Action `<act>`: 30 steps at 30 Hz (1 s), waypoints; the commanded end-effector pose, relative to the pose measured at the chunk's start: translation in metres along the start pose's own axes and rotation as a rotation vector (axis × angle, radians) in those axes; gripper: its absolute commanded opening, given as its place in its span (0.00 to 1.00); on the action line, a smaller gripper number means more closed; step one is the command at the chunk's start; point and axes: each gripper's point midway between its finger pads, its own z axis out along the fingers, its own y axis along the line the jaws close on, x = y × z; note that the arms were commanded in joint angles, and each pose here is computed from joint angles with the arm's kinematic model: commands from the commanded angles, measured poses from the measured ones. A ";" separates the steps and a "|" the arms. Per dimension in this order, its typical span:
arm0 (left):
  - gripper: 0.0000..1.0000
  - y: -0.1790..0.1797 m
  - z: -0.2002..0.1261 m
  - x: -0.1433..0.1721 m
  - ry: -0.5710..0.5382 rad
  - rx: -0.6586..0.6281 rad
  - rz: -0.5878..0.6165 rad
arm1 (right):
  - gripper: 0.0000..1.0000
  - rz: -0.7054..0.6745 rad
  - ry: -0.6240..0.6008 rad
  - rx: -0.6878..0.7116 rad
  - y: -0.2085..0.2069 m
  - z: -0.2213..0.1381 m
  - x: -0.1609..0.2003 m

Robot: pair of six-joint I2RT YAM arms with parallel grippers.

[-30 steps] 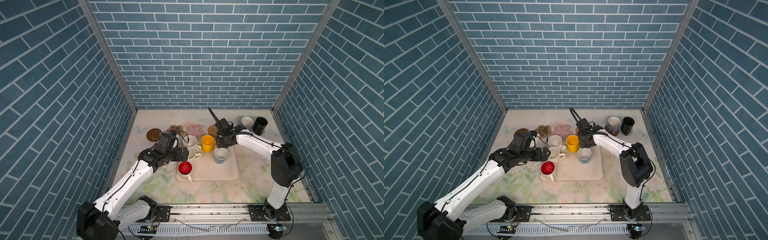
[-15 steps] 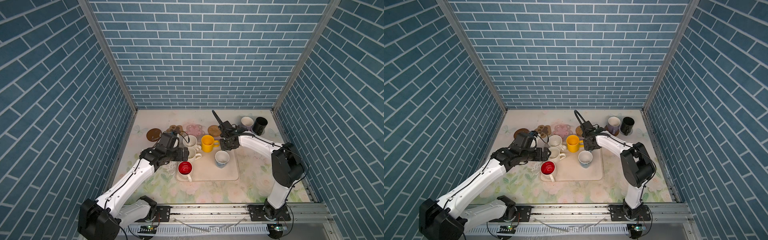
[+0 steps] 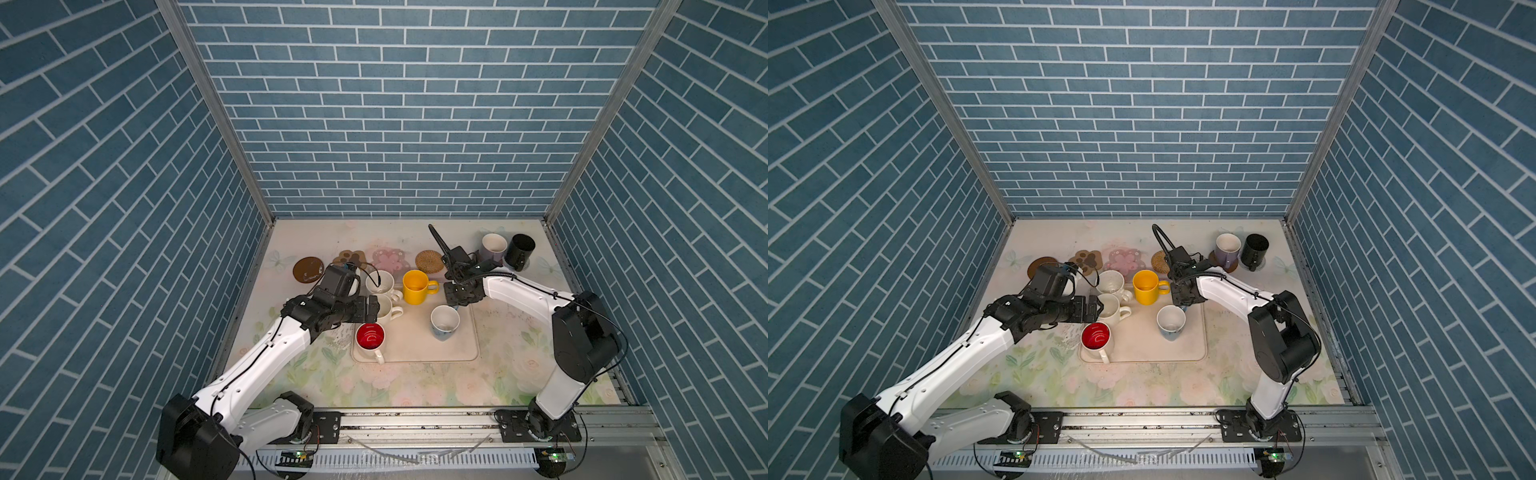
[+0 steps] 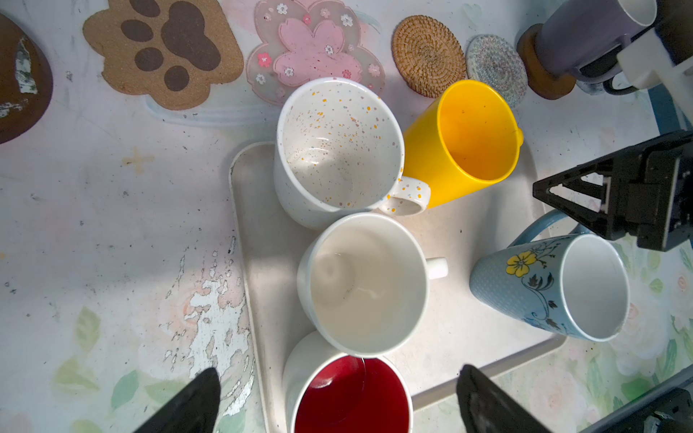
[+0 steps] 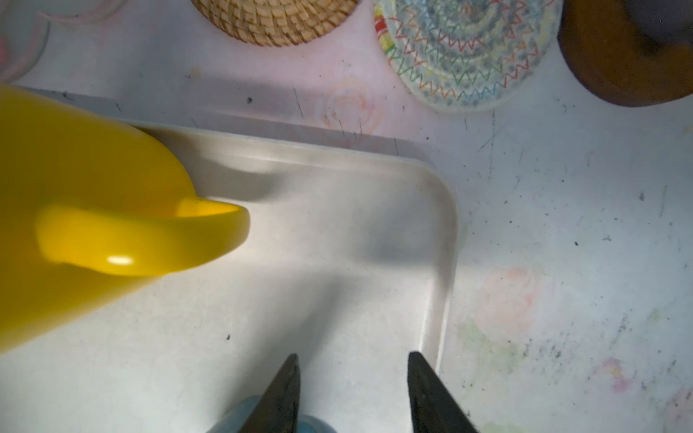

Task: Place cups on coasters
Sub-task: Rotate the cup on the tray.

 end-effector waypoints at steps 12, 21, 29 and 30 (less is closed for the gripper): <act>0.99 -0.015 0.004 -0.007 -0.014 0.002 0.017 | 0.45 0.017 0.019 0.014 -0.019 -0.010 0.036; 0.99 -0.020 0.010 -0.006 -0.009 -0.015 0.032 | 0.43 0.026 0.020 -0.040 -0.018 -0.009 0.062; 0.99 -0.023 0.013 -0.006 -0.017 -0.020 0.030 | 0.41 0.027 0.028 -0.068 -0.019 -0.010 0.078; 0.99 -0.023 0.013 -0.007 -0.020 -0.019 0.030 | 0.41 0.021 0.021 -0.079 -0.017 -0.011 0.078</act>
